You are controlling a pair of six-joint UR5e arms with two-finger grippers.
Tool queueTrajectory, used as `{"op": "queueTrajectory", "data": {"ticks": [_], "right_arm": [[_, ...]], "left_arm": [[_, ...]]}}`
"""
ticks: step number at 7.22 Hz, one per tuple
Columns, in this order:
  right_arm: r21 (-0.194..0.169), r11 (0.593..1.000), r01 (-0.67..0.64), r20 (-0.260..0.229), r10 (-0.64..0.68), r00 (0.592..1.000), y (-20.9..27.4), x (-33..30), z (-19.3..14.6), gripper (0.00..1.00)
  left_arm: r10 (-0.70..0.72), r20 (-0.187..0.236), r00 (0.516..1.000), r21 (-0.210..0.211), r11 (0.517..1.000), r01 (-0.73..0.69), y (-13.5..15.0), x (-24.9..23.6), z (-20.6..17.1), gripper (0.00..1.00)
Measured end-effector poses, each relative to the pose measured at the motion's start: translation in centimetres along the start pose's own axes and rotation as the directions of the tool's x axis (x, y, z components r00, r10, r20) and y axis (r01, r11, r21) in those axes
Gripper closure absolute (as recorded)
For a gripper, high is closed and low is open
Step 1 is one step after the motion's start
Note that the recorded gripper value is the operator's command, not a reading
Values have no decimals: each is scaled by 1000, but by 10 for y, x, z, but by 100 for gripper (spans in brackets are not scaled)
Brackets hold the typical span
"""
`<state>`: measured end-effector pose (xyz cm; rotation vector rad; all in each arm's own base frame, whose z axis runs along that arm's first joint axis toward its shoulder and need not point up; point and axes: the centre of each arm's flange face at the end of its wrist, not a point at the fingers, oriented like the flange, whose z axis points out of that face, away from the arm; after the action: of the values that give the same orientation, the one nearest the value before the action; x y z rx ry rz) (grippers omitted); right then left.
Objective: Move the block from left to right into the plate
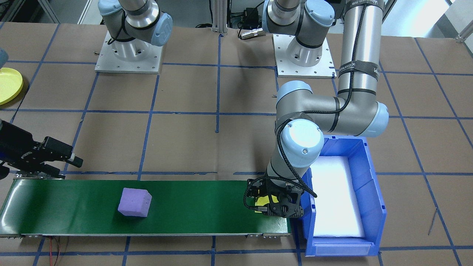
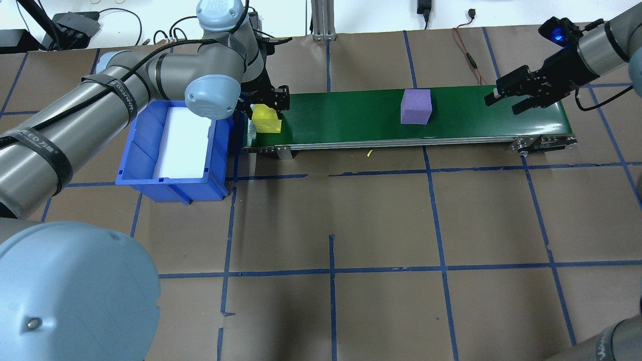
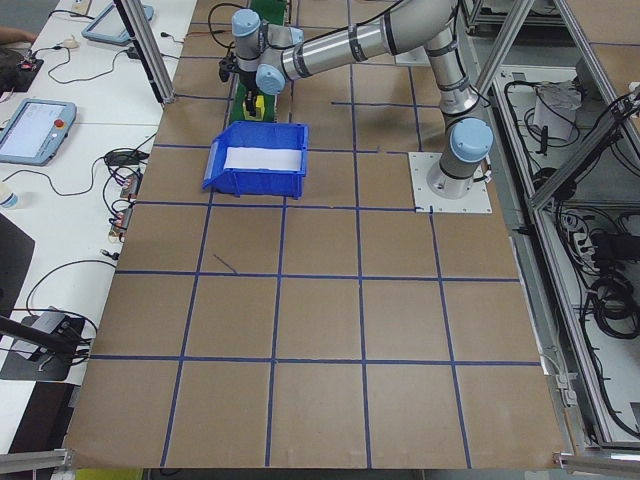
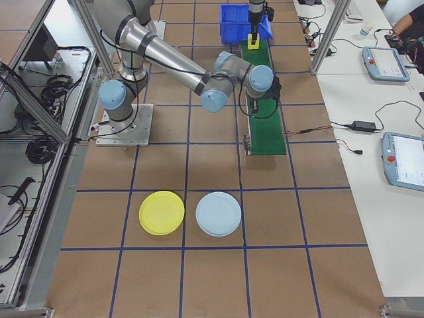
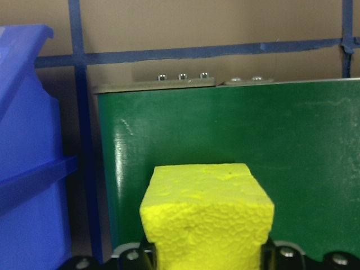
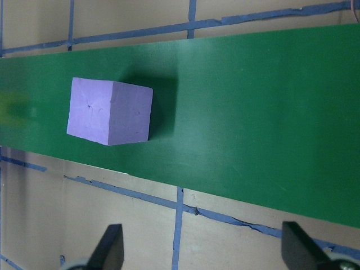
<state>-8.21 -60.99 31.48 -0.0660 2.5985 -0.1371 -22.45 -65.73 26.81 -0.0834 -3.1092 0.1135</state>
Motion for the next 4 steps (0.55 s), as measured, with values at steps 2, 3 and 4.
{"op": "queueTrajectory", "data": {"ticks": [2,3,4], "right_arm": [[10,999,-35,-3,35,999,-40,12,4,0],[1,999,-40,-2,40,999,-51,7,13,0],[-18,998,-52,1,52,999,-57,-10,27,0]], "left_arm": [[2,-1,1000,30,1000,-2,7,0,-36,0],[1,3,1000,29,1000,-1,16,-3,-65,0],[6,13,1000,15,1000,-6,29,-11,-95,0]]}}
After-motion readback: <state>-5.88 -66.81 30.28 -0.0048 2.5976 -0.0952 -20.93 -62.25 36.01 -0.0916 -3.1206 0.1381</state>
